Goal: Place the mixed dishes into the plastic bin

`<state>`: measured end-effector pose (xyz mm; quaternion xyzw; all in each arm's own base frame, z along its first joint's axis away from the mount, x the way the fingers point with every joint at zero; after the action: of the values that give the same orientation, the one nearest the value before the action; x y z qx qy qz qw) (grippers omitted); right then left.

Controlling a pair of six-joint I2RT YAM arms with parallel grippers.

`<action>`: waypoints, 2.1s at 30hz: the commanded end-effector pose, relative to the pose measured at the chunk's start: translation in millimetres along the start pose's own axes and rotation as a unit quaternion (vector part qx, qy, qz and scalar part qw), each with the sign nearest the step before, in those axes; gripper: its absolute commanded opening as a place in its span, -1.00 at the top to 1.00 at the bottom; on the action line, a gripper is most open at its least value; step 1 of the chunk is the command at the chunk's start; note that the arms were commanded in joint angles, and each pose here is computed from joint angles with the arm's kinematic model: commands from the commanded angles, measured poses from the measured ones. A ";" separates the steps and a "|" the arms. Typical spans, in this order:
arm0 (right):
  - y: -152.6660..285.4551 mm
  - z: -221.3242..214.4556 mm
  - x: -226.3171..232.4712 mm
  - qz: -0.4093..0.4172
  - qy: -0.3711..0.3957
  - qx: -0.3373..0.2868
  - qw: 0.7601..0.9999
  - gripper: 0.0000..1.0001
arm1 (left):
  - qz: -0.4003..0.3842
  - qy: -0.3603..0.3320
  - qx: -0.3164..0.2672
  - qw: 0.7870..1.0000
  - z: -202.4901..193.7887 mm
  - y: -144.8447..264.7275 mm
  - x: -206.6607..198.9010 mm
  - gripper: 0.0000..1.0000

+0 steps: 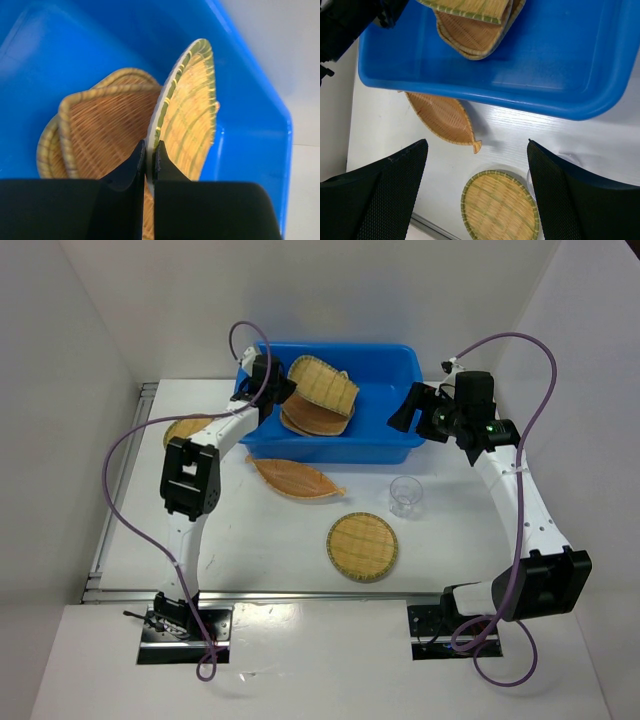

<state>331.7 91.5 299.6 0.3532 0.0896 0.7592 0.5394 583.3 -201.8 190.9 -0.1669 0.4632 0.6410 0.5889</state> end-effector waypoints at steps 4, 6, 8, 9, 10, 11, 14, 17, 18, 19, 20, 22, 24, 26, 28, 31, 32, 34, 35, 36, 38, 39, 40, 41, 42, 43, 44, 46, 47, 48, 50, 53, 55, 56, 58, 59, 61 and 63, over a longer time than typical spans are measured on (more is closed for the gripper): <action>3.7 2.6 2.3 0.001 0.014 -0.008 1.000 -0.70 | -0.022 0.003 0.019 1.000 -14.5 -16.7 12.4 1.00; 3.6 2.6 2.3 0.001 0.014 -0.008 1.000 -0.70 | -0.010 0.000 0.033 0.999 -20.8 -20.6 18.8 1.00; 3.6 2.6 2.3 0.001 0.014 -0.008 1.000 -0.70 | 0.001 -0.001 0.040 0.999 -23.4 -19.9 23.4 0.69; 3.8 2.2 3.4 0.005 0.014 -0.006 1.000 -0.70 | 0.005 -0.001 0.033 0.999 -21.8 -20.5 24.4 0.64; 3.8 2.2 3.4 0.005 0.014 -0.006 1.000 -0.70 | 0.018 -0.003 0.032 0.999 -23.2 -21.0 30.7 0.59; 3.8 2.2 3.4 0.005 0.014 -0.006 1.000 -0.70 | 0.018 -0.003 0.032 0.999 -23.2 -21.0 30.8 0.52; 3.5 3.9 3.9 0.007 0.016 -0.010 1.000 -0.70 | 0.032 -0.005 0.027 0.999 -24.1 -21.7 38.0 0.42; 3.5 3.9 3.9 0.007 0.016 -0.010 1.000 -0.70 | 0.037 -0.003 0.019 0.999 -15.6 -20.4 39.4 0.17; 3.5 3.9 3.9 0.007 0.016 -0.010 1.000 -0.70 | 0.027 -0.001 0.019 0.999 -11.8 -17.4 31.2 -0.09; 2.1 1.0 2.4 0.005 0.014 -0.006 1.000 -0.70 | 0.025 0.002 0.013 1.000 -4.8 -18.0 30.4 -0.19; 2.3 0.5 3.5 0.010 0.014 -0.005 1.000 -0.70 | 0.016 -0.002 0.014 1.000 -1.3 -13.3 23.5 -0.29; 1.3 -4.0 5.0 0.021 0.012 0.004 1.000 -0.70 | -0.010 -0.010 -0.001 1.000 16.7 0.2 -2.0 -0.51; -2.4 -12.3 5.5 0.037 0.010 0.017 0.999 -0.70 | -0.022 -0.026 -0.027 0.999 38.3 20.5 -23.1 -0.76; -9.8 -25.0 7.7 0.042 0.016 0.037 0.998 -0.70 | -0.036 -0.036 -0.043 0.998 52.9 36.0 -39.3 -0.83; -14.3 -40.4 15.4 0.054 0.025 0.068 0.996 -0.70 | -0.059 -0.049 -0.053 0.996 75.1 60.9 -61.4 -0.92; -19.4 -64.5 29.4 0.073 0.040 0.108 0.991 -0.70 | -0.100 -0.055 -0.051 0.992 100.1 97.9 -82.8 -0.98; -19.0 -75.5 33.5 0.078 0.048 0.128 0.988 -0.70 | -0.114 -0.053 -0.061 0.990 110.9 124.1 -95.0 -0.98; -19.9 -100.4 47.3 0.076 0.076 0.161 0.981 -0.70 | -0.123 -0.063 -0.070 0.988 118.7 146.2 -94.8 -0.98; -17.8 -108.8 52.1 0.076 0.083 0.176 0.978 -0.70 | -0.127 -0.062 -0.078 0.987 120.9 165.8 -92.6 -0.98; -18.3 -119.8 55.3 0.081 0.089 0.191 0.974 -0.70 | -0.125 -0.066 -0.077 0.987 119.3 174.1 -88.0 -0.98; -20.0 -148.7 62.2 0.088 0.095 0.230 0.965 -0.70 | -0.140 -0.065 -0.089 0.984 123.1 202.8 -88.9 -0.98; -21.6 -155.6 64.4 0.092 0.095 0.235 0.963 -0.70 | -0.125 -0.066 -0.077 0.987 111.5 201.1 -70.6 -0.98; -24.8 -170.2 62.3 0.088 0.089 0.253 0.959 -0.70 | -0.120 -0.067 -0.073 0.988 107.7 206.0 -63.6 -0.98; -27.3 -179.6 65.6 0.092 0.091 0.263 0.956 -0.70 | -0.127 -0.060 -0.078 0.987 109.5 223.2 -64.0 -0.98; -32.8 -181.8 63.4 0.087 0.089 0.259 0.958 -0.70 | -0.128 -0.060 -0.078 0.987 107.3 228.8 -59.5 -0.98; -36.3 -191.4 61.1 0.080 0.088 0.269 0.956 -0.70 | -0.110 -0.057 -0.065 0.990 95.4 227.8 -41.0 -0.98; -39.7 -188.4 58.9 0.063 0.085 0.257 0.961 -0.70 | -0.117 -0.056 -0.070 0.989 96.6 243.1 -40.1 -0.98; -47.7 -188.3 55.2 0.047 0.080 0.246 0.965 -0.70 | -0.123 -0.046 -0.057 0.990 87.9 253.0 -31.5 -0.98; -51.4 -187.9 53.7 0.035 0.072 0.242 0.967 -0.70 | -0.129 -0.046 -0.056 0.989 86.5 262.6 -29.9 -0.98; -54.0 -188.5 48.7 0.017 0.071 0.234 0.969 -0.70 | -0.115 -0.047 -0.045 0.991 78.4 260.6 -17.2 -0.98; -56.8 -188.1 46.2 0.011 0.073 0.226 0.971 -0.70 | -0.108 -0.051 -0.020 0.993 68.4 262.0 -8.8 -0.98; -63.4 -199.0 34.3 -0.021 0.069 0.238 0.969 -0.70 | -0.089 -0.065 0.005 0.994 55.2 257.3 8.2 -0.98; -67.3 -208.9 32.6 -0.012 0.065 0.253 0.965 -0.70 | -0.077 -0.066 0.013 0.995 48.4 253.9 18.5 -0.98; -72.3 -207.1 36.1 -0.003 0.059 0.245 0.968 -0.68 | -0.071 -0.066 0.018 0.995 44.2 254.0 25.3 -0.98; -76.8 -204.5 37.4 -0.008 0.042 0.229 0.972 -0.68 | -0.066 -0.066 0.021 0.995 41.3 252.8 29.7 -0.98; -80.4 -194.5 42.4 -0.002 0.037 0.200 0.979 -0.68 | -0.069 -0.066 0.025 0.995 40.2 253.3 29.1 -0.98; -83.4 -188.1 44.7 -0.006 0.014 0.171 0.985 -0.68 | -0.065 -0.067 0.028 0.995 38.0 252.3 32.4 -0.98; -87.5 -175.7 52.7 0.006 -0.002 0.137 0.991 -0.68 | -0.055 -0.071 0.030 0.995 37.2 252.2 36.5 -0.98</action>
<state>251.0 202.2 120.8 0.4470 0.2880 0.7146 0.4545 362.3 -118.8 267.4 -0.1167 0.4447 0.6129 0.6427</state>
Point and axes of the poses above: each gripper's point midway between its finger pads, its own y axis back along the fingers, its own x axis along the line the jaws close on, z = x × y, the point moved 5 cm from there along y, back along the fingers, and after that the axes turned 4 degrees about y, right-handed, at the moved point
